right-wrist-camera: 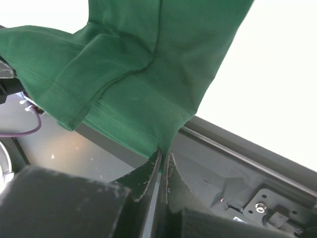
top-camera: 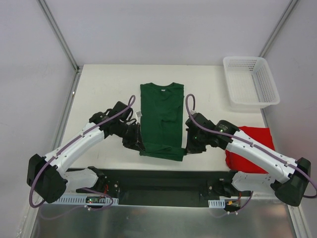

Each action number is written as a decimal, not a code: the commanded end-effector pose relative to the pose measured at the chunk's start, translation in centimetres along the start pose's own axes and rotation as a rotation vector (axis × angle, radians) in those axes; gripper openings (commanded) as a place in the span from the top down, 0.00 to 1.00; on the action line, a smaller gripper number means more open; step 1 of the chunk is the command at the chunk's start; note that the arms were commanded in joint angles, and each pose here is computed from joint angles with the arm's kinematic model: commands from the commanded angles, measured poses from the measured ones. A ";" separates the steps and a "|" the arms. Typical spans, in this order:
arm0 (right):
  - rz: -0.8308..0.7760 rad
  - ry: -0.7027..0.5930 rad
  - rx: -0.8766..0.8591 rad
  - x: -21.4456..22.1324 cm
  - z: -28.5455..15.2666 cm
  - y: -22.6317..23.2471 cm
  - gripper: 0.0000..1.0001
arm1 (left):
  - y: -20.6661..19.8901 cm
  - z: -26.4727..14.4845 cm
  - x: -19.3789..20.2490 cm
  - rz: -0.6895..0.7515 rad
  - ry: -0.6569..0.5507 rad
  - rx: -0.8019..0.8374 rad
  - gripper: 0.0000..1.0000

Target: Fold and stack the t-shirts

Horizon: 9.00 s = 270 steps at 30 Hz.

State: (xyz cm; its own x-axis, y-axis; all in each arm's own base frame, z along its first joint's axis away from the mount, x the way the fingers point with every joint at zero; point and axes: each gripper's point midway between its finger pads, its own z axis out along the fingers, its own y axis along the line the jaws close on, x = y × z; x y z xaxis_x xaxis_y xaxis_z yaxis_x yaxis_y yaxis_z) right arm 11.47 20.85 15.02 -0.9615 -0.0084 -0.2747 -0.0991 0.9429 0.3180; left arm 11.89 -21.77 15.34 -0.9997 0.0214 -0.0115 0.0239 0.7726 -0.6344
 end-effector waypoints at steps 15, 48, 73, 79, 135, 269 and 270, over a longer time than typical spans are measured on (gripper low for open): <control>-0.097 0.054 0.083 -5.8 0.8 -2.5 0.99 | 3.2 -0.4 -6.6 -0.006 -0.032 -0.146 1.00; -0.054 0.113 0.071 -15.1 7.0 -3.2 0.99 | 5.3 1.4 -16.1 -0.063 -0.037 -0.202 1.00; -0.025 0.198 0.079 -15.7 9.8 -3.7 0.99 | 8.1 3.7 -17.0 -0.092 0.053 -0.228 1.00; -0.025 0.214 0.084 -15.6 10.9 -4.0 0.99 | 8.6 4.3 -17.2 -0.099 0.068 -0.239 1.00; -0.453 -0.008 0.322 -15.6 14.1 1.2 0.63 | 8.7 -0.5 -6.8 -0.165 -0.110 -0.289 0.01; -0.584 -0.497 0.736 -29.4 12.8 5.9 0.04 | 12.3 -3.0 -4.4 -0.429 -0.156 -0.238 0.01; -0.574 -0.533 0.767 -30.0 11.2 5.8 0.04 | 12.1 -3.0 -4.5 -0.423 -0.161 -0.223 0.01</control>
State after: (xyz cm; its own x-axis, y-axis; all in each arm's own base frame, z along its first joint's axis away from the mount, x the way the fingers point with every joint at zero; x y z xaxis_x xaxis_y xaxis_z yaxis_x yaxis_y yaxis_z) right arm 40.58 31.64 6.33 -0.6479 -0.5941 -0.4768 -0.3101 0.7774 -0.5472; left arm 16.80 -9.93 9.36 -0.9010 -0.4239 0.0924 -0.4263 0.8251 -0.3708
